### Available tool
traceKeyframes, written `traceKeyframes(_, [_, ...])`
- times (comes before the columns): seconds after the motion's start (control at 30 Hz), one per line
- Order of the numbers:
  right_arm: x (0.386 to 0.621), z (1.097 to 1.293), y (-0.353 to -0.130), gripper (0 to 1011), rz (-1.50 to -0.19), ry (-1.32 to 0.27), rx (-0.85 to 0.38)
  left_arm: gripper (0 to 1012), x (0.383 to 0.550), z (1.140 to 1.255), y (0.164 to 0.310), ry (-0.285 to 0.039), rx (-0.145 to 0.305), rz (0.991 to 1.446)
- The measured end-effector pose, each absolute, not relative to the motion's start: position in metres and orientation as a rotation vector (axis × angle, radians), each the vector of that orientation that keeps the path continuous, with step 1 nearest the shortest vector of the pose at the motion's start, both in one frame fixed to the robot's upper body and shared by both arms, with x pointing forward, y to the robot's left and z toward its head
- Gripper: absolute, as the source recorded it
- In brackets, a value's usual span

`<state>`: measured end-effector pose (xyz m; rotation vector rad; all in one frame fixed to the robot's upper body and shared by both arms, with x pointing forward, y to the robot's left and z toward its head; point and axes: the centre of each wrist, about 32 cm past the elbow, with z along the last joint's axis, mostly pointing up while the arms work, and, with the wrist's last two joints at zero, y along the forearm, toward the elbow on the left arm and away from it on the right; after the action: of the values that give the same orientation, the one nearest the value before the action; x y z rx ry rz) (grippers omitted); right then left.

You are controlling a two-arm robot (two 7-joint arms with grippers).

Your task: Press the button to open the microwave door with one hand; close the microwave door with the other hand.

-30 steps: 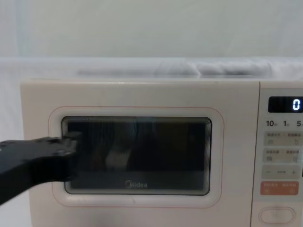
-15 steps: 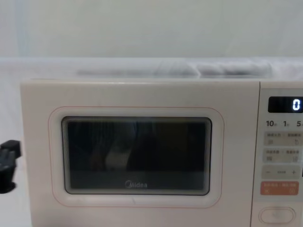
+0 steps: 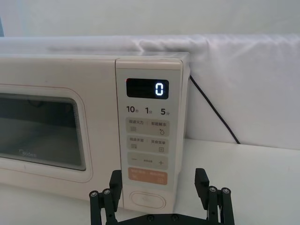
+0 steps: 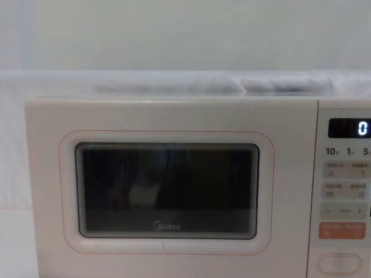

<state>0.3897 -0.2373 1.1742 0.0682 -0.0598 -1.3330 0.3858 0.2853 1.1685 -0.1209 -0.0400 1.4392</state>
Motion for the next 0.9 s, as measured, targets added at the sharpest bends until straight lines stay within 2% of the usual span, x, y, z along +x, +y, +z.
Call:
traceKeyframes(0.23, [0.39,1.174,-0.237,1002,-1.333,-0.06,0.068,12,0.386,1.165,0.286,-0.017,-0.085,1.451])
traceKeyframes(0.47, [0.39,1.174,-0.237,1002,-1.333,-0.06,0.068,202,0.389,1.158,0.286,0.032,-0.034,1.499])
traceKeyframes(0.5, [0.39,1.174,-0.237,1002,-1.333,-0.06,0.068,202,0.389,1.158,0.286,0.032,-0.034,1.499])
traceKeyframes(0.6, [0.39,1.174,-0.237,1002,-1.333,-0.06,0.068,323,0.391,1.154,0.286,0.045,-0.012,1.514])
traceKeyframes(0.63, [0.39,1.174,-0.237,1002,-1.333,-0.06,0.068,339,0.391,1.154,0.287,0.046,-0.009,1.515])
traceKeyframes(0.67, [0.39,1.174,-0.237,1002,-1.333,-0.06,0.068,397,0.391,1.153,0.287,0.048,-0.006,1.517])
traceKeyframes(0.77, [0.39,1.174,-0.237,1002,-1.333,-0.06,0.068,453,0.392,1.152,0.289,0.052,-0.002,1.511])
traceKeyframes(0.8, [0.39,1.174,-0.237,1002,-1.333,-0.06,0.068,525,0.392,1.152,0.29,0.052,-0.002,1.505])
traceKeyframes(0.9, [0.39,1.174,-0.237,1002,-1.333,-0.06,0.068,601,0.393,1.151,0.291,0.05,-0.005,1.492])
